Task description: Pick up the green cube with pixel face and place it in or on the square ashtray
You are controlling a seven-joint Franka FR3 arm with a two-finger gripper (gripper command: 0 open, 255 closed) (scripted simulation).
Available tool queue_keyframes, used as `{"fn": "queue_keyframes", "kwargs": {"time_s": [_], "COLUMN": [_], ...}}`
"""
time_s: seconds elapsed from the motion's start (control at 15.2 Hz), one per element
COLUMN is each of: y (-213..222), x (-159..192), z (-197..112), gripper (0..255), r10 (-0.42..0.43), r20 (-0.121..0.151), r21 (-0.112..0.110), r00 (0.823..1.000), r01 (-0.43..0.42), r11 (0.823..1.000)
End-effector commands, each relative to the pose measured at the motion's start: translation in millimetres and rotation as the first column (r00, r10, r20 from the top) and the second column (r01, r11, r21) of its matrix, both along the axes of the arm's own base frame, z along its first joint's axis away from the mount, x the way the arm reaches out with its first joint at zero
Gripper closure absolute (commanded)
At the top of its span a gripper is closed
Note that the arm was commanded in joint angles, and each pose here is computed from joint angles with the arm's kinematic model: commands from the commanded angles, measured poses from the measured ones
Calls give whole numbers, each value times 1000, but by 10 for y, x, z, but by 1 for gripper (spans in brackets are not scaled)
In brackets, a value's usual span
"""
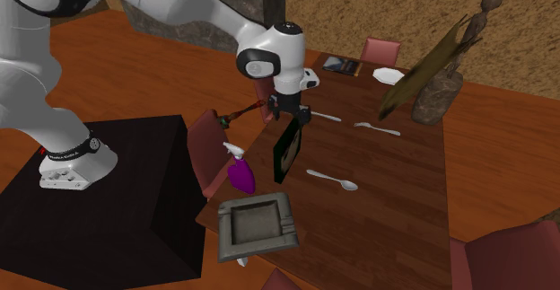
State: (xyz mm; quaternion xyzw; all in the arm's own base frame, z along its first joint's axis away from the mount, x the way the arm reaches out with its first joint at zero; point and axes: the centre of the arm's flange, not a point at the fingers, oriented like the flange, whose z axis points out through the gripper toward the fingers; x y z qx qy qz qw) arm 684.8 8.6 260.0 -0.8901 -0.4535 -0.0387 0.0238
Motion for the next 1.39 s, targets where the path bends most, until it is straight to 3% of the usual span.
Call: {"fn": "queue_keyframes", "kwargs": {"time_s": [0.0,0.53,0.99,1.06,1.32], "y": [115,146,146,146,147], "x": [154,174,175,175,175], "z": [-100,-498,-498,-498,-498], "gripper": [0,0,0,255,255], "r10": [37,37,37,37,37], "r20": [8,8,8,8,8], "r21": [-1,-1,-1,-1,-1], "r00": [999,999,999,999,999], "r01": [-37,-37,-37,-37,-37], "r11": [999,999,999,999,999]}}
